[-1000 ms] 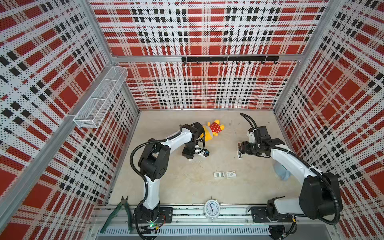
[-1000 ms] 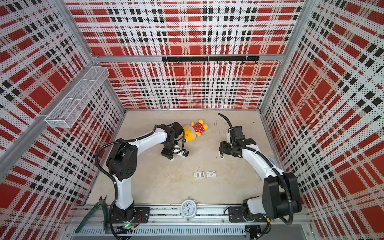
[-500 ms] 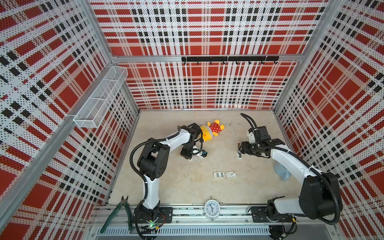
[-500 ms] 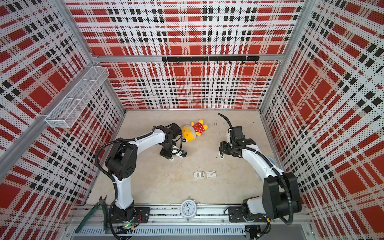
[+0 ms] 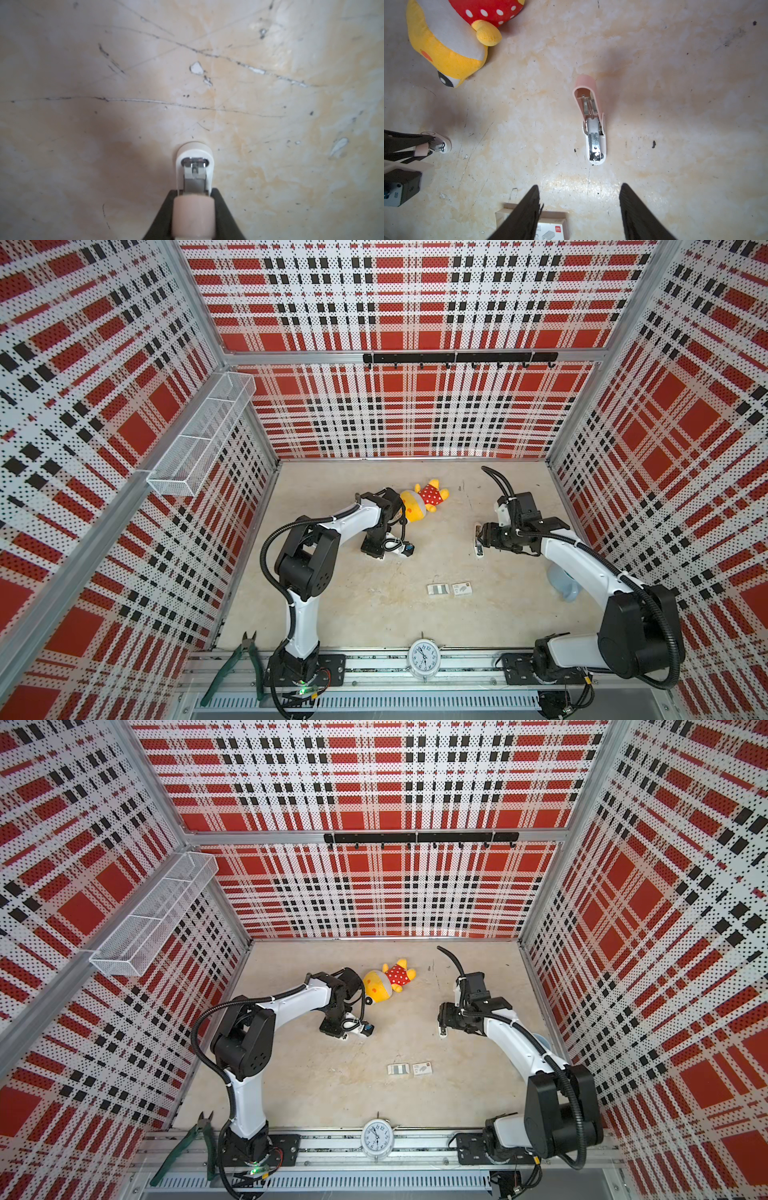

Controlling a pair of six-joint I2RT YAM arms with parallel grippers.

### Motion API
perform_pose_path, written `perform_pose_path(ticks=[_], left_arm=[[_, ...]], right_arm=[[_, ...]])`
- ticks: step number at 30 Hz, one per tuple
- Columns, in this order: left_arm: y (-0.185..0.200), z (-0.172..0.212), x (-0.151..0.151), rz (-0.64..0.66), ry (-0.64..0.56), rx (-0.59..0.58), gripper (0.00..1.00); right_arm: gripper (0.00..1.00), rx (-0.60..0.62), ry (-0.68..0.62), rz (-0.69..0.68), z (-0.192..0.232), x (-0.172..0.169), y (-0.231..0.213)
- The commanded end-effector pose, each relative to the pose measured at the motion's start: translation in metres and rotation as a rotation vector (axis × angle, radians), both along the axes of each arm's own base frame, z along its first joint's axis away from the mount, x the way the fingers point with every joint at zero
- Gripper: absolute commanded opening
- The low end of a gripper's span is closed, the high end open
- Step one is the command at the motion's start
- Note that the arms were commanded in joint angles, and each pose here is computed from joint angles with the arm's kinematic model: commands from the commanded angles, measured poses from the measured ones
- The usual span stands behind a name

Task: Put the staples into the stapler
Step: 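Lower the left gripper onto the second pink stapler and grasp it, then lift the stapler toward the right gripper and grasp its top with the right gripper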

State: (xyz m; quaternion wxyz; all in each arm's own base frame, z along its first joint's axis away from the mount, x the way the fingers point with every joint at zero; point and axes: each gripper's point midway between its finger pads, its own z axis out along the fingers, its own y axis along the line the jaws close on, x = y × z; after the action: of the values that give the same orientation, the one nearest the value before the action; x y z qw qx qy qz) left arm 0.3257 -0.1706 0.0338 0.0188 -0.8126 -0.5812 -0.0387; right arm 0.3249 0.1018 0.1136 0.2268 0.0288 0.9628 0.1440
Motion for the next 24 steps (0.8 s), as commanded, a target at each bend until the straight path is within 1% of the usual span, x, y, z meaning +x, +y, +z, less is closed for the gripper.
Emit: perform_pose_path(ticks=[1, 6, 9, 14, 17, 19, 22, 24], left_arm=[[-0.005, 0.018, 0.005, -0.15, -0.022, -0.032, 0.23], [-0.009, 0.027, 0.004, -0.103, -0.022, -0.062, 0.13], [-0.014, 0.036, 0.005, -0.055, -0.018, -0.098, 0.11], [-0.03, 0.055, 0.006, 0.028, -0.014, -0.171, 0.1], [-0.047, 0.069, 0.004, 0.09, -0.009, -0.218, 0.09], [-0.065, 0.082, 0.002, 0.126, -0.002, -0.271, 0.1], [-0.092, 0.102, 0.001, 0.162, -0.021, -0.339, 0.09], [-0.11, 0.119, -0.001, 0.185, -0.023, -0.401, 0.09]], right_arm=[[0.63, 0.0, -0.011, 0.0, -0.001, 0.001, 0.0], [0.62, 0.004, -0.017, 0.005, 0.002, 0.001, 0.0], [0.62, 0.008, -0.028, 0.011, 0.008, 0.001, 0.001], [0.6, 0.034, -0.059, 0.03, 0.024, 0.0, 0.006], [0.58, 0.12, -0.083, 0.071, 0.038, -0.001, 0.022], [0.56, 0.211, -0.095, 0.121, 0.046, -0.004, 0.041], [0.54, 0.316, -0.121, 0.197, 0.057, -0.005, 0.07], [0.52, 0.386, -0.117, 0.248, 0.062, -0.008, 0.088]])
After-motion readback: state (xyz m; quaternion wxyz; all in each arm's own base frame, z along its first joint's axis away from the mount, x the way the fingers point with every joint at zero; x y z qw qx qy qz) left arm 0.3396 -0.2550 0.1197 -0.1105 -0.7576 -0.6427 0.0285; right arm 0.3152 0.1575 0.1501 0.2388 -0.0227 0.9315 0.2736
